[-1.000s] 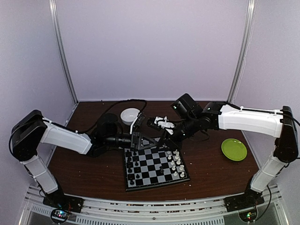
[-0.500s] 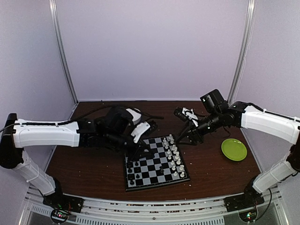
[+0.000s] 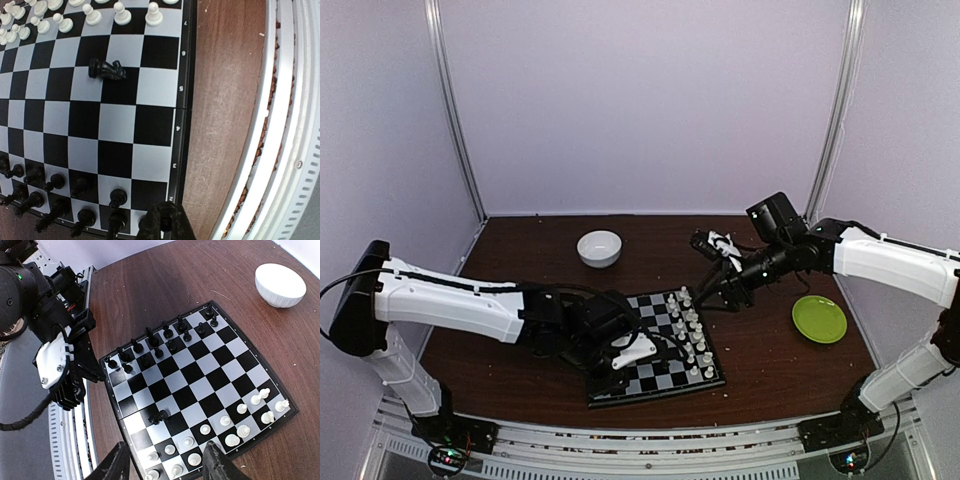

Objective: Set up the chess pieces on the board
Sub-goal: Place the pawn on a7.

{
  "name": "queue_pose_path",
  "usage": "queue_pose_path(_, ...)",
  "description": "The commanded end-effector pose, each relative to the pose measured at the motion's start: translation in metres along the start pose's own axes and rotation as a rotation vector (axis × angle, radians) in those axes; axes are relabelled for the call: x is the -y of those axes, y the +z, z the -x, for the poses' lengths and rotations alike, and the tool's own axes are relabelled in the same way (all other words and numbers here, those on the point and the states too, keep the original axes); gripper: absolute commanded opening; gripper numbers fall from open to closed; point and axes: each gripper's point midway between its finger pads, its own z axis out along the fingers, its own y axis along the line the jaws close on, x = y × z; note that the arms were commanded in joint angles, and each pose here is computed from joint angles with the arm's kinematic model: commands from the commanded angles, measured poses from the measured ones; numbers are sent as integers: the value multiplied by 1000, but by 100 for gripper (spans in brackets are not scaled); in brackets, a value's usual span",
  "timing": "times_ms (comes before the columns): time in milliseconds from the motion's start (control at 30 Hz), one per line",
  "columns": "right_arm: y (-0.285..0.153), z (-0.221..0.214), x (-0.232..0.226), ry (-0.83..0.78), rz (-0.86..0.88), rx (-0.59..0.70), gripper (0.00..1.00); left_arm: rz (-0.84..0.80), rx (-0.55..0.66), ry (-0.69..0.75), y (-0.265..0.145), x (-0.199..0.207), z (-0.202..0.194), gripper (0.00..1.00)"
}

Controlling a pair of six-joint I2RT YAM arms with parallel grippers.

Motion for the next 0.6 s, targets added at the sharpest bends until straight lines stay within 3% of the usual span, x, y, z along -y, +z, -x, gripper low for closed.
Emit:
queue_pose_path(0,2,-2,1,-3,13,3,50,41,-39,43,7,-7,-6,0)
queue_pose_path(567,6,-5,0,4,28,-9,50,76,-92,60,28,-14,-16,2)
